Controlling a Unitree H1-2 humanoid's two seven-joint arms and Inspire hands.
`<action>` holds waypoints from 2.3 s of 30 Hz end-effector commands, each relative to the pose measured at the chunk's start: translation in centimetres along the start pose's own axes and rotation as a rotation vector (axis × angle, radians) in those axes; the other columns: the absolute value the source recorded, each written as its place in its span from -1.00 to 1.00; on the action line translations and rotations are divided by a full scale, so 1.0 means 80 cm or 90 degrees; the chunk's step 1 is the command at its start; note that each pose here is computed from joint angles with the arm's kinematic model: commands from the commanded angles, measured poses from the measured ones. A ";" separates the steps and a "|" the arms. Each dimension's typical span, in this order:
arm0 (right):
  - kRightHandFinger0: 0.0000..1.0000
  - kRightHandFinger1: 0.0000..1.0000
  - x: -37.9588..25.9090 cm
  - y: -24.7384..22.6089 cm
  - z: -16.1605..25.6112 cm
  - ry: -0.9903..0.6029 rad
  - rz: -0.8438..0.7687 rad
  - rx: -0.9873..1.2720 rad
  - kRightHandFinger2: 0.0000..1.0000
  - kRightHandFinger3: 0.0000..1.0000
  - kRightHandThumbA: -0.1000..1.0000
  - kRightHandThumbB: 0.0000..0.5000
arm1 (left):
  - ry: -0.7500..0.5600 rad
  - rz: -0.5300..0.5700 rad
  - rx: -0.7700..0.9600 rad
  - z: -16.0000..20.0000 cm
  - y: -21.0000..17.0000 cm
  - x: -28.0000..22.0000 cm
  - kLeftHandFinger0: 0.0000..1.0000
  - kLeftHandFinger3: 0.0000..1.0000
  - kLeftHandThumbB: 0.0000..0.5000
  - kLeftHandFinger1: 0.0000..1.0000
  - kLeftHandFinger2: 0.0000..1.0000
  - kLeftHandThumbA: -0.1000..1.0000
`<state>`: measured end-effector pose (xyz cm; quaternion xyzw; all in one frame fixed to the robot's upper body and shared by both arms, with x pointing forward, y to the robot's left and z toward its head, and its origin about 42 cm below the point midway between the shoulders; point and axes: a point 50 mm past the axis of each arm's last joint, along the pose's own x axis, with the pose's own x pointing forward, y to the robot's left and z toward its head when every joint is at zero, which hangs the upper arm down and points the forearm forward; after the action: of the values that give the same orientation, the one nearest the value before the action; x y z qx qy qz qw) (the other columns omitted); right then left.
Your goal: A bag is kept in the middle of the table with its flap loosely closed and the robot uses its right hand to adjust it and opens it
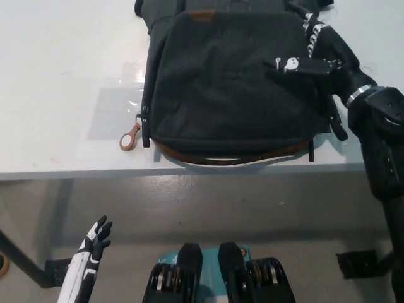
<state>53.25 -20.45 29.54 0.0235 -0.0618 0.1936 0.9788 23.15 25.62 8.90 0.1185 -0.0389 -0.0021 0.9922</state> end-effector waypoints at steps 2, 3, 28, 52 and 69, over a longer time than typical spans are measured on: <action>1.00 1.00 0.026 0.033 0.015 -0.012 0.105 0.021 1.00 1.00 1.00 0.33 | -0.036 -0.013 0.010 0.009 0.003 0.001 1.00 1.00 -0.56 1.00 1.00 1.00; 1.00 1.00 0.026 0.035 0.013 -0.008 0.109 0.021 1.00 1.00 1.00 0.30 | -0.038 -0.015 0.011 0.008 0.004 0.003 1.00 1.00 -0.54 1.00 1.00 1.00; -0.95 -0.07 -0.019 0.054 0.046 -0.136 -0.141 -0.063 0.56 0.43 -1.00 -0.59 | -0.080 -0.030 0.040 0.014 0.007 0.022 1.00 1.00 -0.54 1.00 1.00 1.00; -1.00 -1.00 -0.253 0.205 0.064 -0.653 -0.131 -0.564 -0.11 0.14 -1.00 -0.29 | -0.089 -0.049 0.078 0.026 0.011 0.041 1.00 1.00 -0.67 1.00 0.98 1.00; 1.00 1.00 -0.258 0.203 -0.136 -0.330 0.091 -0.835 1.00 1.00 0.48 0.53 | -0.099 -0.059 0.101 0.035 0.013 0.058 1.00 0.98 -0.71 1.00 0.87 1.00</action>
<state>32.97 -14.80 21.71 -0.3100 -0.2744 0.0690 0.9077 25.40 25.68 9.46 0.1449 -0.0574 -0.0216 0.9875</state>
